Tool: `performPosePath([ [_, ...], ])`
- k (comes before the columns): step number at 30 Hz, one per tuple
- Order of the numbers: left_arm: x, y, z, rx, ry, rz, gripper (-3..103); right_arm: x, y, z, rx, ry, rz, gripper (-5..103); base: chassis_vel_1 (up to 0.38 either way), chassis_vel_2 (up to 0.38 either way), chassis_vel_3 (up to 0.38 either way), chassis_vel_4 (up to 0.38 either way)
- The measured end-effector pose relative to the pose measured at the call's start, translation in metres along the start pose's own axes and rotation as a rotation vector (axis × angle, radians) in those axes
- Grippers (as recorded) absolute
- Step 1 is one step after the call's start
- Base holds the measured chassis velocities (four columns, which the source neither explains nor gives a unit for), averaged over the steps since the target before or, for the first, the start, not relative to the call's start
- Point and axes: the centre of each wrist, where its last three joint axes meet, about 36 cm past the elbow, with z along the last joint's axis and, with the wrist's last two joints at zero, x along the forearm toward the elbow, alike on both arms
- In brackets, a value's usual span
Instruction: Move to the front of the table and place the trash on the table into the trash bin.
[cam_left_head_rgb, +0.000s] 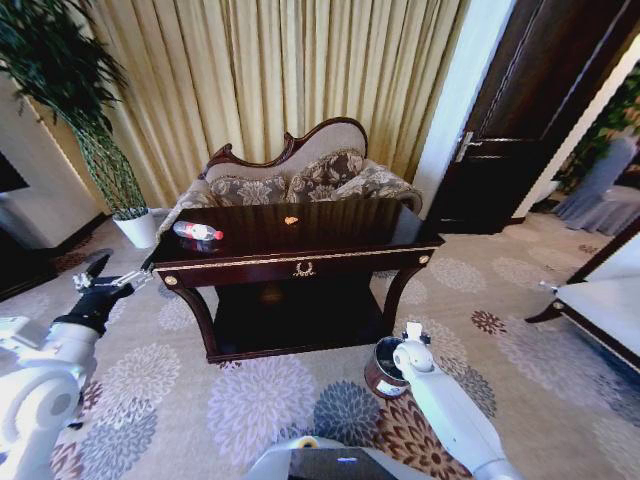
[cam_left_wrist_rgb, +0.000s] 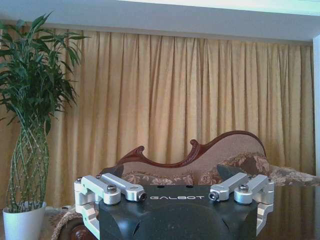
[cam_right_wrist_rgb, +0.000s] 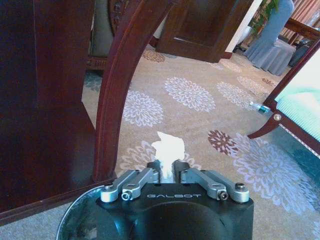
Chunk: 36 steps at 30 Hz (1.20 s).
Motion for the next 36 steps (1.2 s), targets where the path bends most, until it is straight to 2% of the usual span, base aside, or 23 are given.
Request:
performPosePath([
  [2, 0.000, -0.001, -0.001, -0.001, 0.000, 0.003, 100, -0.001, -0.002, 0.001, 0.005, -0.002, -0.002, 30, 0.000, 0.000, 0.000, 0.000],
  [3, 0.000, -0.001, -0.001, -0.001, 0.000, 0.003, 100, -0.001, -0.002, 0.001, 0.005, -0.002, -0.002, 30, 0.000, 0.000, 0.000, 0.000],
  [4, 0.000, -0.002, -0.001, 0.000, 0.000, 0.006, 100, 0.000, -0.003, 0.001, 0.006, -0.003, -0.004, 35, 0.000, 0.000, 0.000, 0.000],
  [6, 0.000, -0.003, -0.001, 0.001, 0.000, 0.007, 100, 0.000, -0.003, 0.000, 0.006, -0.004, -0.005, 35, 0.000, 0.000, 0.000, 0.000],
  [7, 0.000, -0.003, -0.001, 0.001, -0.001, 0.009, 100, 0.000, -0.003, 0.000, 0.004, -0.006, -0.005, 46, 0.000, 0.000, 0.000, 0.000],
  [8, 0.000, -0.003, -0.001, 0.001, -0.001, 0.010, 100, 0.001, -0.003, 0.000, 0.002, -0.010, -0.007, 51, 0.000, 0.000, 0.000, 0.000],
  [9, 0.000, -0.003, -0.001, 0.001, -0.001, 0.010, 100, 0.001, -0.003, 0.000, 0.002, -0.010, -0.007, 51, 0.000, 0.000, 0.000, 0.000],
  [11, -0.001, -0.003, -0.002, -0.002, -0.001, 0.012, 100, 0.002, -0.003, 0.000, -0.001, -0.015, -0.008, 62, 0.000, 0.000, 0.000, 0.000],
  [14, -0.001, -0.002, -0.003, -0.004, -0.004, 0.012, 100, 0.003, -0.003, -0.004, -0.011, -0.034, -0.009, 73, 0.000, 0.000, 0.000, 0.000],
  [15, -0.001, -0.002, -0.003, -0.004, -0.004, 0.012, 100, 0.003, -0.003, -0.004, -0.011, -0.034, -0.009, 73, 0.000, 0.000, 0.000, 0.000],
  [18, -0.001, -0.002, -0.002, -0.001, -0.004, 0.011, 100, 0.019, -0.006, -0.023, -0.067, -0.134, -0.053, 89, 0.000, 0.000, 0.000, 0.000],
  [19, -0.001, -0.002, -0.002, -0.001, -0.004, 0.011, 100, 0.019, -0.006, -0.023, -0.067, -0.134, -0.053, 89, 0.000, 0.000, 0.000, 0.000],
  [20, 0.000, -0.002, -0.002, 0.001, -0.004, 0.010, 100, 0.031, -0.009, -0.033, -0.093, -0.193, -0.098, 89, 0.000, 0.000, 0.000, 0.000],
  [22, 0.000, -0.002, -0.002, 0.003, -0.005, 0.008, 100, 0.063, -0.015, -0.054, -0.124, -0.307, -0.190, 98, 0.000, 0.000, 0.000, 0.000],
  [23, 0.000, -0.002, -0.002, 0.003, -0.005, 0.008, 100, 0.063, -0.015, -0.054, -0.124, -0.307, -0.190, 98, 0.000, 0.000, 0.000, 0.000],
  [24, -0.001, -0.002, -0.002, 0.005, -0.006, 0.004, 100, 0.093, -0.021, -0.069, -0.144, -0.382, -0.265, 100, 0.000, 0.000, 0.000, 0.000],
  [25, -0.001, -0.002, -0.002, 0.005, -0.006, 0.004, 100, 0.093, -0.021, -0.069, -0.144, -0.382, -0.265, 100, 0.000, 0.000, 0.000, 0.000],
  [27, -0.001, -0.002, -0.002, 0.006, -0.007, 0.001, 100, 0.129, -0.029, -0.087, -0.175, -0.461, -0.354, 100, 0.000, 0.000, 0.000, 0.000],
  [28, 0.000, -0.001, -0.002, 0.006, -0.008, -0.001, 100, 0.159, -0.038, -0.099, -0.195, -0.520, -0.433, 100, 0.000, 0.000, 0.000, 0.000],
  [29, 0.000, -0.001, -0.002, 0.005, -0.008, -0.002, 100, 0.168, -0.042, -0.101, -0.199, -0.543, -0.464, 100, 0.000, 0.000, 0.000, 0.000],
  [30, 0.000, -0.001, -0.002, 0.005, -0.008, -0.002, 100, 0.168, -0.042, -0.101, -0.199, -0.543, -0.464, 100, 0.000, 0.000, 0.000, 0.000],
  [32, -0.001, -0.003, -0.004, 0.005, -0.016, -0.001, 100, 0.195, -0.055, -0.106, -0.212, -0.641, -0.546, 100, 0.000, 0.000, 0.000, 0.000],
  [36, -0.002, -0.005, -0.005, 0.006, -0.020, 0.002, 100, 0.216, -0.063, -0.111, -0.217, -0.703, -0.593, 100, 0.000, 0.000, 0.000, 0.000],
])
